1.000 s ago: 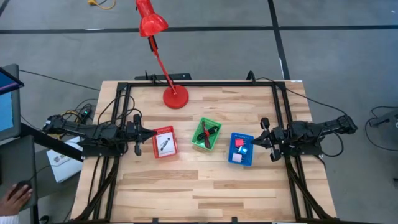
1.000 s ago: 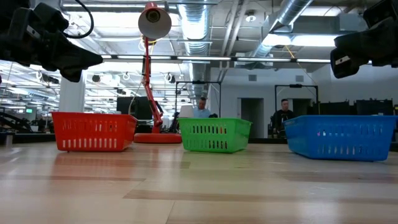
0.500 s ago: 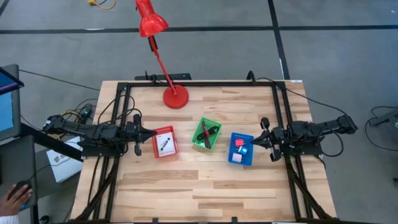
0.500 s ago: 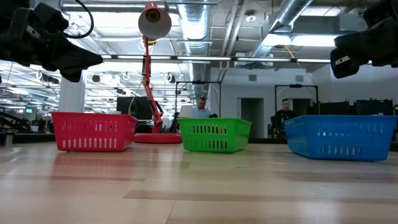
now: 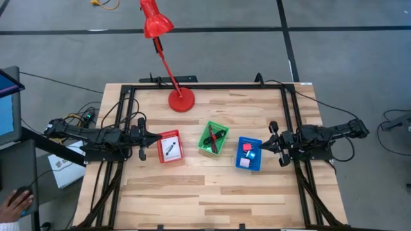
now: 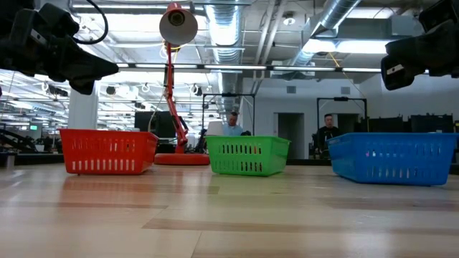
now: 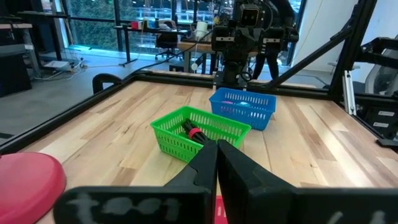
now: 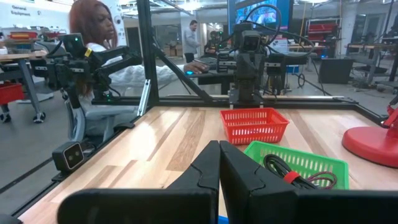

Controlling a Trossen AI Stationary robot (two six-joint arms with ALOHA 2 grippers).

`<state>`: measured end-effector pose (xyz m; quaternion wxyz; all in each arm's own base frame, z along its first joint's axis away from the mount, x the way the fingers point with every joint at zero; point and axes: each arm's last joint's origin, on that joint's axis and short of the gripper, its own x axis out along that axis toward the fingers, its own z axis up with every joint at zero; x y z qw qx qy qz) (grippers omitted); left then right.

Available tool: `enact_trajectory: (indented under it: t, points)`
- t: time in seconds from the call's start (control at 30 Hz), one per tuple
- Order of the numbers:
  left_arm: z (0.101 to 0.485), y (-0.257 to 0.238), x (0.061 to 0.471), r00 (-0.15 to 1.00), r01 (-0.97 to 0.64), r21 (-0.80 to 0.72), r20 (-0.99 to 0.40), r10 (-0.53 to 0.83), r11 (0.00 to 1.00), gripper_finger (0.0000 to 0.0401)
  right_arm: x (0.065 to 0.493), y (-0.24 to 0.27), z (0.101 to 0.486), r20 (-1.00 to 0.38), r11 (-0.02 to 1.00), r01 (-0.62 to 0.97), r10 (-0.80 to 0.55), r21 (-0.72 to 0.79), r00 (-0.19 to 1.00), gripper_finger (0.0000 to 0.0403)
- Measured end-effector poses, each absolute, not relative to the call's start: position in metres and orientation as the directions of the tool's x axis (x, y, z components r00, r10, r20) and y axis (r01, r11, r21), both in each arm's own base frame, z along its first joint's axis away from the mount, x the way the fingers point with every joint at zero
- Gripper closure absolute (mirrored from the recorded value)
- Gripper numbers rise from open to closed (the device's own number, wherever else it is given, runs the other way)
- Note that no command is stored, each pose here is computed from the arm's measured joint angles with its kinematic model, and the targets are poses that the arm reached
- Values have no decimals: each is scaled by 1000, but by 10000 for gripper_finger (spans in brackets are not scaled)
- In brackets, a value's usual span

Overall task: Pick and place items into bin
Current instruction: Return to Home Position

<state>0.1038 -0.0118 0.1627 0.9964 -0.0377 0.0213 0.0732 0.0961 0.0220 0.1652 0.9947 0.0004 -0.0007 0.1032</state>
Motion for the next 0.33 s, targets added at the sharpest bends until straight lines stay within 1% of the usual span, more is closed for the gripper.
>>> enact_trajectory:
  t: [0.33]
  points:
    - [163,-12,104,988,-147,-79,-48,144,986,401,96,22,165,1,979,-206,206,1,979,403]
